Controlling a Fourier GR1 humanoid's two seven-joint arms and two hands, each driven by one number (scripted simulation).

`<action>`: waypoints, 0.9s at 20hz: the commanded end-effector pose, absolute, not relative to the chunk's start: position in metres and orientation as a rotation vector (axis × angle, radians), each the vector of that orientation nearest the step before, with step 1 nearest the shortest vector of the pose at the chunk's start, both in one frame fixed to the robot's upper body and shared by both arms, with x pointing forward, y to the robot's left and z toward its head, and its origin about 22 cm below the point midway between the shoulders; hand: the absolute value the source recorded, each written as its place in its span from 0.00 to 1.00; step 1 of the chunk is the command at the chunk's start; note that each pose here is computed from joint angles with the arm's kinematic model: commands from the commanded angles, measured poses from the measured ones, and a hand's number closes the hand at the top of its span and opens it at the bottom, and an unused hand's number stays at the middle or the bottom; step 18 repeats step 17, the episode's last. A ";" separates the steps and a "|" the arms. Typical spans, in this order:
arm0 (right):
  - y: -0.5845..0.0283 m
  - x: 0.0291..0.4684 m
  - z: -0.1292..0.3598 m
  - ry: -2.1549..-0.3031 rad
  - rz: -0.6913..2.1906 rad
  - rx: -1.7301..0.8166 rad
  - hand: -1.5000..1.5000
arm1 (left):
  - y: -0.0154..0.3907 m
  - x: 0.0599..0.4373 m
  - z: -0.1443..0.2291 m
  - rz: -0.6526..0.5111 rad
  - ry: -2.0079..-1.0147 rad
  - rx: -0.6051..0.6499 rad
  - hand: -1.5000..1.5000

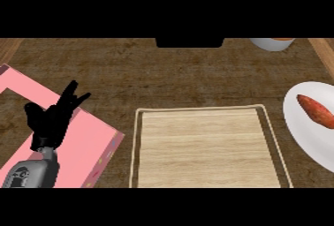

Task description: Pick the sweet potato from the tray and place it in the plate

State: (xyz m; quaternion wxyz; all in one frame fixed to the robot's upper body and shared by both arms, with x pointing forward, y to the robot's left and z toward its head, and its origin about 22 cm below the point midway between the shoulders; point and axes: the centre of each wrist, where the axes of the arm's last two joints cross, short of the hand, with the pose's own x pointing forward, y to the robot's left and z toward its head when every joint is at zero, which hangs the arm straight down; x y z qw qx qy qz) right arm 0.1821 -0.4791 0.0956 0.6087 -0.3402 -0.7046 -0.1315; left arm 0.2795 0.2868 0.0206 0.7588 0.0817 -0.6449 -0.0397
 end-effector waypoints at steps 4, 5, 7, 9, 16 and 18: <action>-0.510 0.155 0.090 -1.632 -0.317 -0.819 0.00 | 0.290 0.280 0.019 -0.080 -1.396 0.176 0.50; -0.517 0.140 0.074 -1.620 -0.308 -0.830 0.00 | 0.281 0.255 0.025 -0.087 -1.396 0.179 0.50; -0.513 0.161 0.083 -1.607 -0.317 -0.843 0.00 | 0.297 0.272 0.034 -0.072 -1.409 0.173 0.50; -0.531 0.142 0.068 -1.586 -0.303 -0.844 0.00 | 0.291 0.283 0.019 -0.074 -1.414 0.172 0.50; -0.530 0.118 0.057 -1.510 -0.276 -0.870 0.00 | 0.295 0.280 0.013 -0.068 -1.410 0.165 0.50; -0.545 0.120 0.078 -1.532 -0.276 -0.851 0.00 | 0.302 0.281 0.014 -0.076 -1.400 0.183 0.50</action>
